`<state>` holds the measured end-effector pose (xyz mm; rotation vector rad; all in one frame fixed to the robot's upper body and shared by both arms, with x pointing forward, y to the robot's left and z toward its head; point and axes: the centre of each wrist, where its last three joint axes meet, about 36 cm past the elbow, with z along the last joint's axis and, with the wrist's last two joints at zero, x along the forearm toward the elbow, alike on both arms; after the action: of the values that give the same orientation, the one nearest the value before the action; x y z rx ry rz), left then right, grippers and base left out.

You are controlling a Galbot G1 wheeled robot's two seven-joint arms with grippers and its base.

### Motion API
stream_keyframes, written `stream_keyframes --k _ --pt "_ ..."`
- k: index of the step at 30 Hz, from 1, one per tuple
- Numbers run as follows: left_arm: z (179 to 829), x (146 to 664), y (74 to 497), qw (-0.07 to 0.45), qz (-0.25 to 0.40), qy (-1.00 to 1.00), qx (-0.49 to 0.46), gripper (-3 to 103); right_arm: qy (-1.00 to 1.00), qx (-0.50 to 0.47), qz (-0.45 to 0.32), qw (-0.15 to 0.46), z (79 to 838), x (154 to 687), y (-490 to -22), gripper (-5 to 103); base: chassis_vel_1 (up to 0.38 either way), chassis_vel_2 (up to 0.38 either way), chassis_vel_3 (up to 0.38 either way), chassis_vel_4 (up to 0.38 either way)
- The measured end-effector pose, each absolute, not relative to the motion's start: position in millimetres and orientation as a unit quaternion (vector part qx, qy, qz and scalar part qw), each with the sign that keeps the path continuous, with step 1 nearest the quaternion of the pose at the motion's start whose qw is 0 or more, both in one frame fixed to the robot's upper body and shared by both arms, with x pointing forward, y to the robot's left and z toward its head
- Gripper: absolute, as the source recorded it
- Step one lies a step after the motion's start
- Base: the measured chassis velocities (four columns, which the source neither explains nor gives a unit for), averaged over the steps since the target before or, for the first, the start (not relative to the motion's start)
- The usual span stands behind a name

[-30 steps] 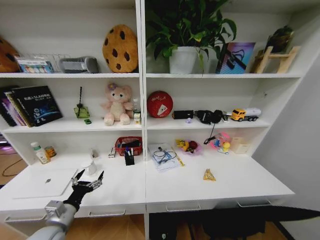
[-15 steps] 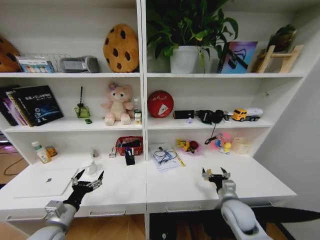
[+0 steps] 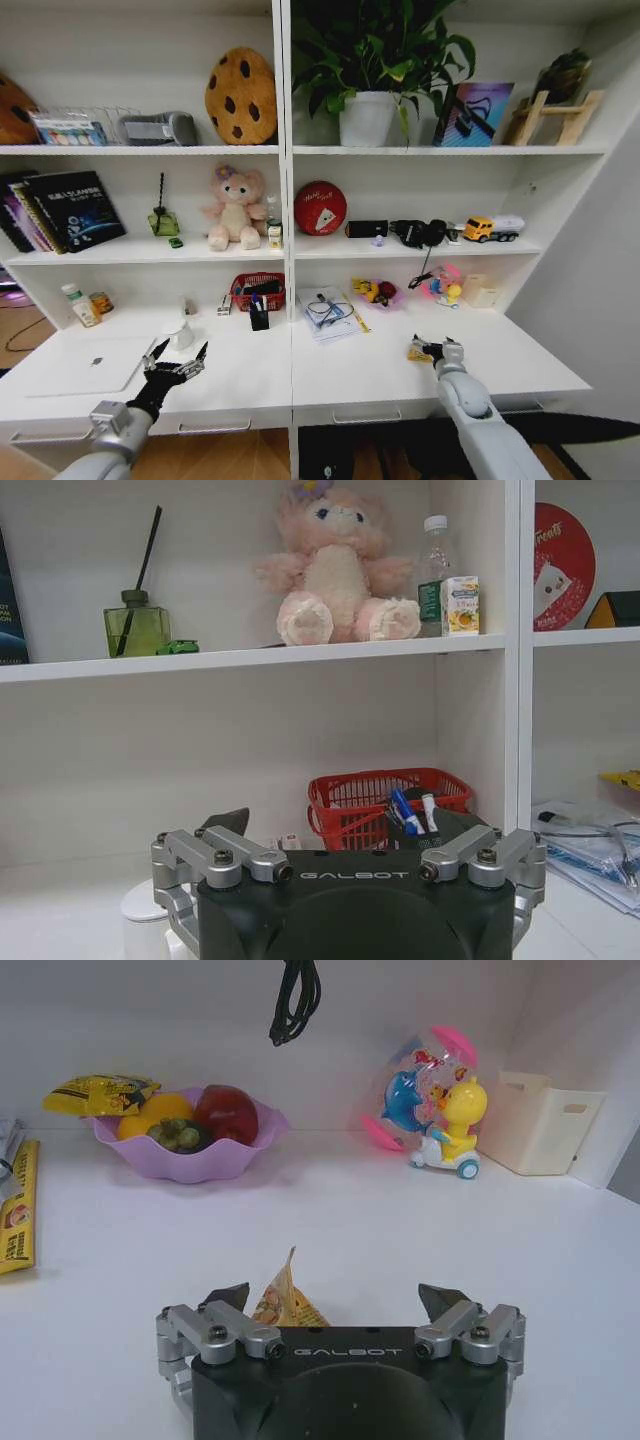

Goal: Organize the objects on the table.

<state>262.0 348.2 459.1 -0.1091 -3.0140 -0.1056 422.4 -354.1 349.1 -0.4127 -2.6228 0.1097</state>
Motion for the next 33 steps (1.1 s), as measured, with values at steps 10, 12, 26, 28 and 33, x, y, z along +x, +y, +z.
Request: stream_keyframes --k 10,12,26,28,33 --pt "459 262 348 0.062 -0.035 -0.997 -0.036 100 -0.96 -0.147 0.038 0.236 350 422 -353 63 0.0 0.0 0.0 0.0" --pt "459 262 348 0.062 -0.035 -0.997 -0.036 100 -0.96 -0.147 0.037 0.236 350 422 -352 52 0.0 0.0 0.0 0.0" --pt "459 262 348 0.062 -0.035 -0.997 -0.036 100 -0.963 -0.129 0.042 0.232 349 420 -352 3 0.0 0.0 0.0 0.0" --pt "459 262 348 0.062 -0.035 -0.997 -0.036 100 -0.966 -0.12 0.045 0.223 356 421 -351 2 0.0 0.0 0.0 0.0" --pt "459 262 348 0.062 -0.035 -0.997 -0.036 100 -0.98 -0.078 0.057 0.177 383 440 -349 0 0.0 0.0 0.0 0.0"
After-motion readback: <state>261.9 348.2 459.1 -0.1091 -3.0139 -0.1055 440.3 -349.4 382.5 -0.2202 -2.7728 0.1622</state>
